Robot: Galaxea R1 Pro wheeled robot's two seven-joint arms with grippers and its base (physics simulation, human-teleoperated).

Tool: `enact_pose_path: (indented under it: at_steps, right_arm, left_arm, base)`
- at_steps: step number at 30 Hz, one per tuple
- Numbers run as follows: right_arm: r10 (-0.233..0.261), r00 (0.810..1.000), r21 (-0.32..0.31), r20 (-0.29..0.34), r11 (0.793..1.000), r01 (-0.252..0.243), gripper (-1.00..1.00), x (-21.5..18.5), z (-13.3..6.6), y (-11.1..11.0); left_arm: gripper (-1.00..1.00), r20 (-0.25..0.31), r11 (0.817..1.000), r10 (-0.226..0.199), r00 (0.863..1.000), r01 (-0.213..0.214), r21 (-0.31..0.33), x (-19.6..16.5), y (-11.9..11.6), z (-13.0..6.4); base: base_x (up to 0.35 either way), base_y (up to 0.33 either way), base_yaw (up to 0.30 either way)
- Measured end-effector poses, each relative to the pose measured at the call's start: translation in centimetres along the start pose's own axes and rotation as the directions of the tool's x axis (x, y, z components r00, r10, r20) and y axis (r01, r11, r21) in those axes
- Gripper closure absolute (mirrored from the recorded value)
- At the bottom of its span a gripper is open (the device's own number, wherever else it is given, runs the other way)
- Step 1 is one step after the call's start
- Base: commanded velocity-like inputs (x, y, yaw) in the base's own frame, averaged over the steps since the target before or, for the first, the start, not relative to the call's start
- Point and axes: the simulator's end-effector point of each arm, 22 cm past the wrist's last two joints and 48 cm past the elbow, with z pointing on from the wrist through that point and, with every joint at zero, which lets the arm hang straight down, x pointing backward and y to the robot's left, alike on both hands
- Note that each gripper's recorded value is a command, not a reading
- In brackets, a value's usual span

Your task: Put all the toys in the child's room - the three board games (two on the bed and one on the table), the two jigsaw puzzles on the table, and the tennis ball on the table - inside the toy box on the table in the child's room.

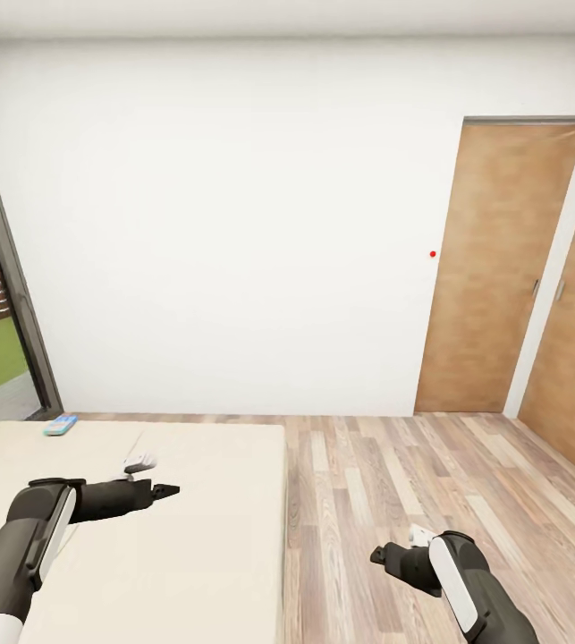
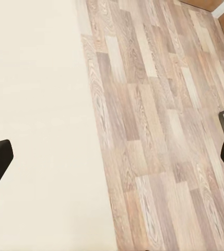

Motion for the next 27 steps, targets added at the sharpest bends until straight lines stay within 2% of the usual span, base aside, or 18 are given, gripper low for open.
enact_pose_path:
  at_steps: [18,27]
  right_arm:
    - [0.001,1.0,-0.001,0.0,1.0,-0.001,-1.0,-0.01,0.0,-0.01]
    - [0.001,1.0,-0.001,0.0,1.0,-0.001,-1.0,0.0,0.0,-0.02]
  left_arm:
    - [-1.0,0.0,1.0,-0.001,1.0,0.001,0.0,-0.01,0.01,-0.01]
    - [-1.0,0.0,1.0,-0.001,1.0,0.001,0.0,-0.01,0.0,-0.01]
  base:
    - [0.0,0.116,0.001]
    - [0.0,0.236,0.0]
